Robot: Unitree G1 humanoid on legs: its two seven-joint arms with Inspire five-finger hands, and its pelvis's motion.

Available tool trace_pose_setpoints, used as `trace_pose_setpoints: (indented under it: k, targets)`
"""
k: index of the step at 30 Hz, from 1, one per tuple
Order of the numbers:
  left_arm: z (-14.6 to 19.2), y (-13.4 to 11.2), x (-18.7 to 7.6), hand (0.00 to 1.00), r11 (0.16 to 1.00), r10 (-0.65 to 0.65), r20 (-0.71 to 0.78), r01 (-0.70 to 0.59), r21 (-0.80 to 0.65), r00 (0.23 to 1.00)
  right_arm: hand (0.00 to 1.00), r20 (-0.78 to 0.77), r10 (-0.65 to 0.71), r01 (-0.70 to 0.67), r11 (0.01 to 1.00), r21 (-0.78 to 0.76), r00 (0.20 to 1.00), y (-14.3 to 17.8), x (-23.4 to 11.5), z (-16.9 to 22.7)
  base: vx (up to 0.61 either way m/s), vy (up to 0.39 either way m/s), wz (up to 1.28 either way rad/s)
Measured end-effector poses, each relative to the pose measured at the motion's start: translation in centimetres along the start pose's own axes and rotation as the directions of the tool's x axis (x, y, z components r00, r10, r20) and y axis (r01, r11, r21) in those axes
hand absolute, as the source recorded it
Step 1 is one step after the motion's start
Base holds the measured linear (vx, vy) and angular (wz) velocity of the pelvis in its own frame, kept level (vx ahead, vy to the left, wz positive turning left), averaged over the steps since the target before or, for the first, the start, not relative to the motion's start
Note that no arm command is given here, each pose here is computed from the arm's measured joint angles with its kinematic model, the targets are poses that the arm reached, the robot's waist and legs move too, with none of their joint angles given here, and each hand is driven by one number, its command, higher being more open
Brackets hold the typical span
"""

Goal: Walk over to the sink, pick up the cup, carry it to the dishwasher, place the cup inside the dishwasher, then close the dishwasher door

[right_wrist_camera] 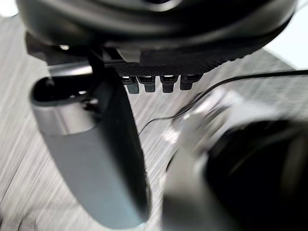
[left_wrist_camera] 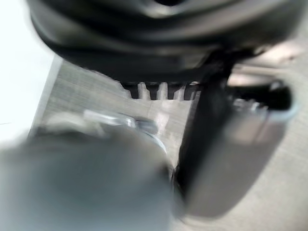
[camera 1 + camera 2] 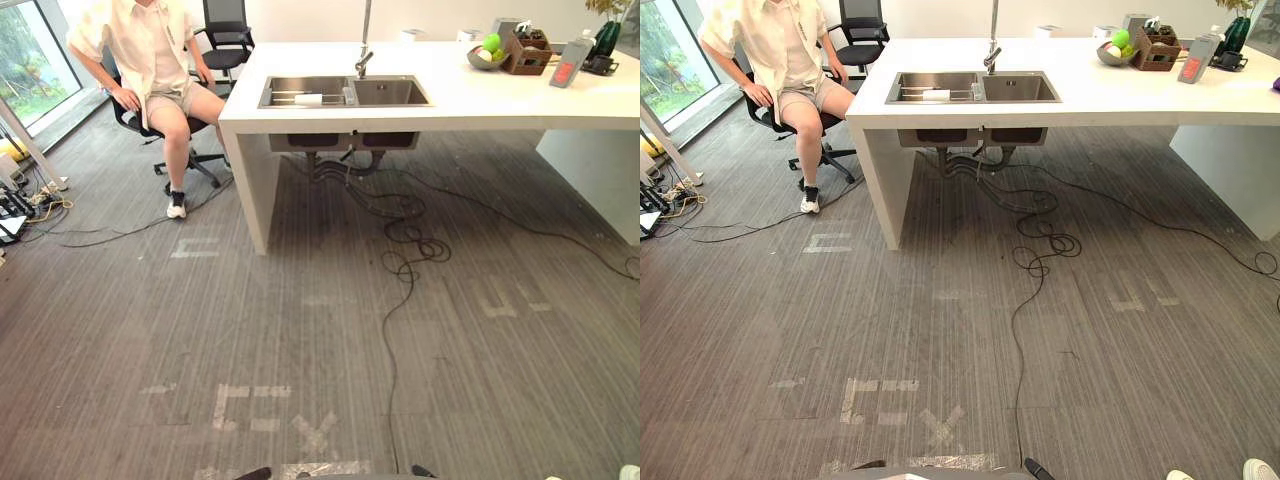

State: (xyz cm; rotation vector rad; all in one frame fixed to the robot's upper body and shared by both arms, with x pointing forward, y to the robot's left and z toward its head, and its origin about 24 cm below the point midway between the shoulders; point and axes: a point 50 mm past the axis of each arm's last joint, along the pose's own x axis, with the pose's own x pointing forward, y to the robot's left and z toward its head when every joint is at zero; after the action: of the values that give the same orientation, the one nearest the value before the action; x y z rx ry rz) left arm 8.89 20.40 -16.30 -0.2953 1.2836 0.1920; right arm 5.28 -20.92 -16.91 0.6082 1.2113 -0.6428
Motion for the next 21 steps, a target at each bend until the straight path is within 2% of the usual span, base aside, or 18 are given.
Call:
trace_pose_setpoints:
  k: [2, 4, 6, 8, 10, 12, 14, 17, 21]
  targets:
    - [1.7, -1.8, 0.1, 1.00, 0.998, -0.051, 0.056, 0.049, 0.043, 0.997, 1.00, 0.053, 0.058, -0.056, 0.998, -0.033, 0.997, 2.1, 0.1, 1.6, 0.02, -0.011, 0.16]
    - [3.3, -5.0, 0.1, 1.00, 0.987, -0.141, 0.104, 0.133, 0.086, 0.984, 1.00, 0.125, 0.150, -0.143, 0.988, -0.057, 0.981, 5.4, -0.1, 4.3, 0.02, -0.013, 0.13]
    - [4.5, -6.6, 0.0, 1.00, 0.979, -0.187, 0.129, 0.175, 0.100, 0.974, 1.00, 0.177, 0.213, -0.205, 0.977, -0.064, 0.961, 7.6, -0.4, 6.2, 0.00, -0.014, 0.10]
    - [5.5, -7.4, -0.2, 1.00, 0.975, -0.212, 0.163, 0.199, 0.093, 0.963, 1.00, 0.239, 0.271, -0.260, 0.963, -0.077, 0.933, 9.4, -1.1, 8.0, 0.01, -0.028, 0.14]
    - [5.9, -7.4, -0.3, 1.00, 0.976, -0.209, 0.186, 0.194, 0.098, 0.960, 1.00, 0.256, 0.283, -0.271, 0.959, -0.082, 0.924, 9.7, -1.3, 8.4, 0.02, -0.028, 0.16]
    - [6.8, -7.4, -0.6, 1.00, 0.981, -0.172, 0.236, 0.145, 0.129, 0.956, 1.00, 0.279, 0.288, -0.275, 0.958, -0.085, 0.916, 9.9, -1.4, 8.8, 0.02, -0.027, 0.19]
    - [7.4, -7.0, -0.8, 1.00, 0.968, -0.105, 0.278, 0.034, 0.249, 0.955, 1.00, 0.288, 0.270, -0.257, 0.963, -0.085, 0.919, 9.6, -1.4, 8.6, 0.00, -0.008, 0.04]
    - [7.7, -6.6, -0.8, 1.00, 0.940, -0.029, 0.316, -0.081, 0.330, 0.948, 1.00, 0.299, 0.253, -0.234, 0.967, -0.100, 0.920, 9.3, -1.3, 8.7, 0.00, 0.000, 0.00]
    - [8.3, -5.7, -1.2, 1.00, 0.835, 0.096, 0.444, -0.315, 0.451, 0.891, 1.00, 0.288, 0.245, -0.192, 0.961, -0.199, 0.926, 8.5, -1.2, 8.0, -0.05, -0.008, 0.00]
